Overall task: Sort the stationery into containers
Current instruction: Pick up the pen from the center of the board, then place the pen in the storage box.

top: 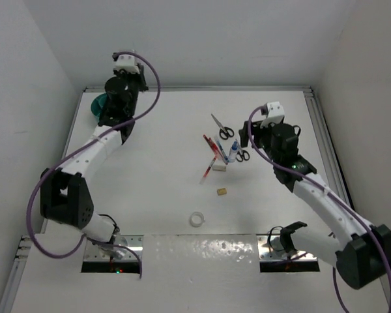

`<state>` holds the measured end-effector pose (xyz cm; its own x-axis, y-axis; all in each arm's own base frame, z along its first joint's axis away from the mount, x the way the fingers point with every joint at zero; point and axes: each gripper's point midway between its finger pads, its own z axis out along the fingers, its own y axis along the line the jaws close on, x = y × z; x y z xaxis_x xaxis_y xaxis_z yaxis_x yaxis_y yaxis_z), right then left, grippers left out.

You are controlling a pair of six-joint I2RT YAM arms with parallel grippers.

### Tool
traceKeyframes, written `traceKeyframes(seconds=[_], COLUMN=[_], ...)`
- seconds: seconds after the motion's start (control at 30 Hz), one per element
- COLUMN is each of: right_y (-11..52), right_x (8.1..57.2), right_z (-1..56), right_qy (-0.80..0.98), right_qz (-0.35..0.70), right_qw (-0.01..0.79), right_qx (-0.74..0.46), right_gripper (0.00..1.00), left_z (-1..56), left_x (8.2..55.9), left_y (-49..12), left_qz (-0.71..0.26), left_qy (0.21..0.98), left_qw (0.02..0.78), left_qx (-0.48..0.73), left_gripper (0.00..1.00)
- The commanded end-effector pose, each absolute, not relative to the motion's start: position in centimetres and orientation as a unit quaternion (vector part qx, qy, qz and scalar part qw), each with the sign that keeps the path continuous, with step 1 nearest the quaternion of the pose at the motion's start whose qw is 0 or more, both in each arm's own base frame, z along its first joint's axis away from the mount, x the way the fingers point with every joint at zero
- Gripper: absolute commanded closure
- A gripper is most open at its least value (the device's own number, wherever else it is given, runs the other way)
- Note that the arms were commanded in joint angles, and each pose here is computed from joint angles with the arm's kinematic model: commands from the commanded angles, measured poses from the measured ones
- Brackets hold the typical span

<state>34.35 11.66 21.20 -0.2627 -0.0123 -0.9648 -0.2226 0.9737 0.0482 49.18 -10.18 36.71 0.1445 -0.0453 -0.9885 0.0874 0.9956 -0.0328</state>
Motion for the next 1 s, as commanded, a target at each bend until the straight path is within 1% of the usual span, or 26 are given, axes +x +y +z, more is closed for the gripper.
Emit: traceKeyframes(seconds=[0.0,0.03,0.07,0.13,0.17,0.2,0.23,0.27,0.3,0.43,0.47,0.5,0.6,0.77,0.83,0.97], right_y=[14.1,14.6,15.2,16.1,16.7,17.2,17.5,17.8,18.1,19.0,19.1,19.1,19.3,19.1,19.1,19.0], right_x=[38.8,39.8,40.6,42.9,43.6,45.1,45.8,46.4,47.6,50.2,50.4,50.9,51.8,52.8,53.1,53.3], right_z=[27.0,28.7,29.0,28.8,28.7,28.3,28.1,27.9,27.6,27.6,26.7,27.3,26.5,25.7,25.9,25.8], right_qy=[0.729,0.717,0.712,0.715,0.714,0.718,0.719,0.721,0.723,0.724,0.731,0.727,0.735,0.74,0.738,0.738], right_qz=[0.135,0.142,0.153,0.159,0.166,0.167,0.17,0.173,0.175,0.189,0.189,0.191,0.19,0.188,0.19,0.188], right_qw=[0.663,0.674,0.675,0.669,0.667,0.661,0.658,0.655,0.652,0.647,0.639,0.642,0.634,0.63,0.631,0.631], right_qx=[-0.106,-0.108,-0.118,-0.128,-0.137,-0.14,-0.144,-0.147,-0.148,-0.148,-0.147,-0.148,-0.148,-0.144,-0.142,-0.147], right_gripper=[0.19,0.19,0.19,0.19,0.19,0.19,0.19,0.19,0.19,0.19,0.19,0.19,0.19,0.19,0.19,0.19], left_z=[39.0,38.4,36.6,36.8,34.8,35.6,35.1,33.5,34.1,30.5,29.6,29.3,27.3,24.2,23.1,22.0], left_x=[52.4,53.3,54.7,56.0,57.4,58.0,58.7,59.8,60.3,62.6,62.8,63.1,64.0,64.2,64.2,64.4], left_y=[-5.6,-3.5,-3.2,-0.8,-0.3,-0.9,1.5,1.7,2.0,3.6,3.9,4.1,4.9,4.6,5.6,6.5], left_qz=[-0.033,-0.026,-0.034,-0.025,-0.036,-0.05,-0.037,-0.041,-0.043,-0.038,-0.035,-0.033,-0.027,-0.034,-0.016,0.009], left_qy=[0.593,0.593,0.603,0.586,0.597,0.585,0.585,0.595,0.587,0.608,0.614,0.615,0.629,0.658,0.664,0.669], left_qw=[0.804,0.804,0.797,0.81,0.801,0.809,0.81,0.802,0.808,0.793,0.788,0.787,0.777,0.752,0.746,0.741], left_qx=[-0.018,-0.026,-0.014,-0.018,-0.03,-0.021,-0.03,-0.024,-0.02,-0.021,-0.023,-0.023,-0.027,-0.026,-0.048,-0.056], left_gripper=[1.0,1.0,1.0,1.0,1.0,1.0,1.0,1.0,1.0,1.0,1.0,1.0,1.0,1.0,1.0,1.0])
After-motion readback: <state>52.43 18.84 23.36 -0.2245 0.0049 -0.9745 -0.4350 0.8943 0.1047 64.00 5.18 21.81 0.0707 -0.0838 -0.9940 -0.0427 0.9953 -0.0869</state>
